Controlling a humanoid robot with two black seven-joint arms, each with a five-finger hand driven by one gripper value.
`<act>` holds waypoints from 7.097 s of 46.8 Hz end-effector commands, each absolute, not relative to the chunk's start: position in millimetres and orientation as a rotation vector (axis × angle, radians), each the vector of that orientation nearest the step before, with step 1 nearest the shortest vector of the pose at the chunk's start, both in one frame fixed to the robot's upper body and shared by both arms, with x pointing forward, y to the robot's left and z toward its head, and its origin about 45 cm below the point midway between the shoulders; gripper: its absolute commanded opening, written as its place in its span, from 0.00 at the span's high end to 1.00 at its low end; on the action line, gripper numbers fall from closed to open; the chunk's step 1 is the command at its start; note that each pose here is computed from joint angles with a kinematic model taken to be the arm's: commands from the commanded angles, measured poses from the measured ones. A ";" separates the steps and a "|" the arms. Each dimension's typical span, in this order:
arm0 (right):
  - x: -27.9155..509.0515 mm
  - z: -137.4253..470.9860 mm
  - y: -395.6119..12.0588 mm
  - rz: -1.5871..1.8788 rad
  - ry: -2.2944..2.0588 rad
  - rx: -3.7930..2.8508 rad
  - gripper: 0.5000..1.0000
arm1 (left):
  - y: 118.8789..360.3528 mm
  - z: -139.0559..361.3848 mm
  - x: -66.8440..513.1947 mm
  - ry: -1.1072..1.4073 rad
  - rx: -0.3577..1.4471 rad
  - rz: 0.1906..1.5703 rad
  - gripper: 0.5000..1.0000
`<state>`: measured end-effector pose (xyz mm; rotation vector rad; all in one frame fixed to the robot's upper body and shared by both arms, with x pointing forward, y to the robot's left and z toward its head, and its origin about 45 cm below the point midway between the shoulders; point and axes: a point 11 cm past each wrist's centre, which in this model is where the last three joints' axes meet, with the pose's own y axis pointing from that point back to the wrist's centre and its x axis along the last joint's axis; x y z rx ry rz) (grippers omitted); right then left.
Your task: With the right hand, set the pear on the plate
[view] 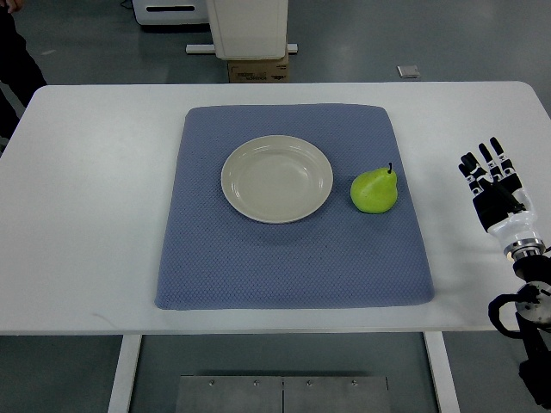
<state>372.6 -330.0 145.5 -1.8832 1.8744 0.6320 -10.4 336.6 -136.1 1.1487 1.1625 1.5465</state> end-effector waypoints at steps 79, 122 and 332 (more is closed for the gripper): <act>381.7 149.3 -322.9 0.625 1.852 -1.912 0.00 | 336.6 -136.1 -11.4 1.166 1.150 1.547 0.00; 384.3 140.2 -335.8 0.721 1.853 -1.807 0.00 | 336.6 -136.1 -11.2 1.163 1.150 1.546 0.00; 385.8 116.9 -215.8 -0.389 1.877 -2.650 0.16 | 337.1 -136.1 -11.5 1.165 1.151 1.548 0.00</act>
